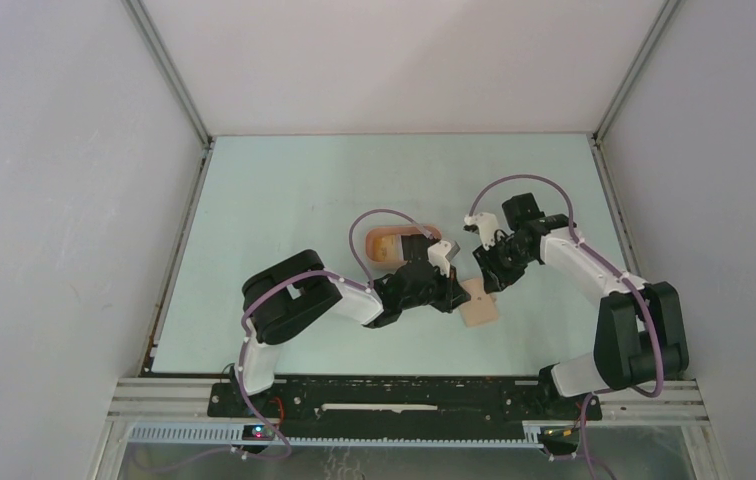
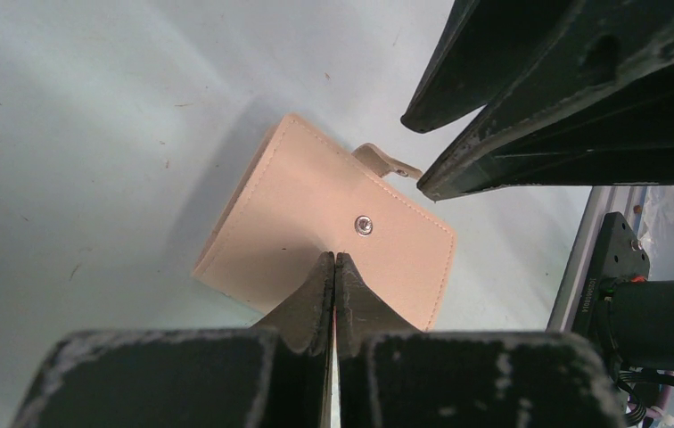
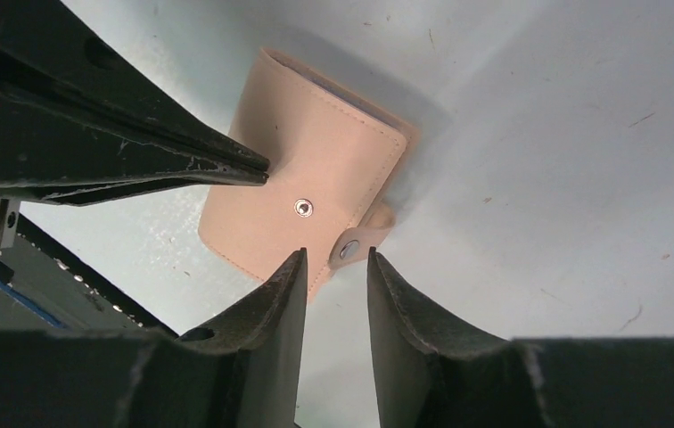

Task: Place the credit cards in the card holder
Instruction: Close the card holder at the center of the board.

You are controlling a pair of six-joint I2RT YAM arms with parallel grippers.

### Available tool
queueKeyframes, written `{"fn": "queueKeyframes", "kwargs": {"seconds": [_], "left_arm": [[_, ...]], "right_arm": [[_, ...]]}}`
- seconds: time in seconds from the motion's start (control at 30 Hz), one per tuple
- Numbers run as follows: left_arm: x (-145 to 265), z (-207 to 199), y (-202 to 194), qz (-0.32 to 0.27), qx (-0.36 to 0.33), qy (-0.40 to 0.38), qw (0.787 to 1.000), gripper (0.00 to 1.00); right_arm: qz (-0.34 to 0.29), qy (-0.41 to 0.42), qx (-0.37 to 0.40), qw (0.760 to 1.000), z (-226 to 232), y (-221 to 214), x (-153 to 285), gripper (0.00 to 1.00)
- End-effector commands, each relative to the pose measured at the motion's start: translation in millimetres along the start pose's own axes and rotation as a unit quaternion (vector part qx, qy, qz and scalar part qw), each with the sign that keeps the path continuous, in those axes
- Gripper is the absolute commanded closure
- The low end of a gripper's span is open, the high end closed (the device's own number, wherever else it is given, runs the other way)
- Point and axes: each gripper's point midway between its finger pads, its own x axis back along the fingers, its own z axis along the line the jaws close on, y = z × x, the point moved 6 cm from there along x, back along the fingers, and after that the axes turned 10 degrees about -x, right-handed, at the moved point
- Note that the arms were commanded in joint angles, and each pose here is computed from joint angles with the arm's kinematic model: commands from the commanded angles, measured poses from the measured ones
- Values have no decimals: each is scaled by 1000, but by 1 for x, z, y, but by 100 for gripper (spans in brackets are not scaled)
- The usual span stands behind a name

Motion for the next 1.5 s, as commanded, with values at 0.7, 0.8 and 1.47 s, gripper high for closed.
{"fn": "queueKeyframes", "kwargs": {"seconds": [0.7, 0.8, 1.47], "left_arm": [[3, 9, -4, 11, -4, 27, 1000, 98], [3, 9, -3, 11, -4, 26, 1000, 98], [2, 8, -4, 13, -5, 24, 1000, 99]], "right_arm": [[17, -23, -3, 1000, -6, 1, -12, 73], [19, -25, -6, 999, -7, 0, -13, 82], [-5, 59, -40, 997, 8, 6, -6, 100]]}}
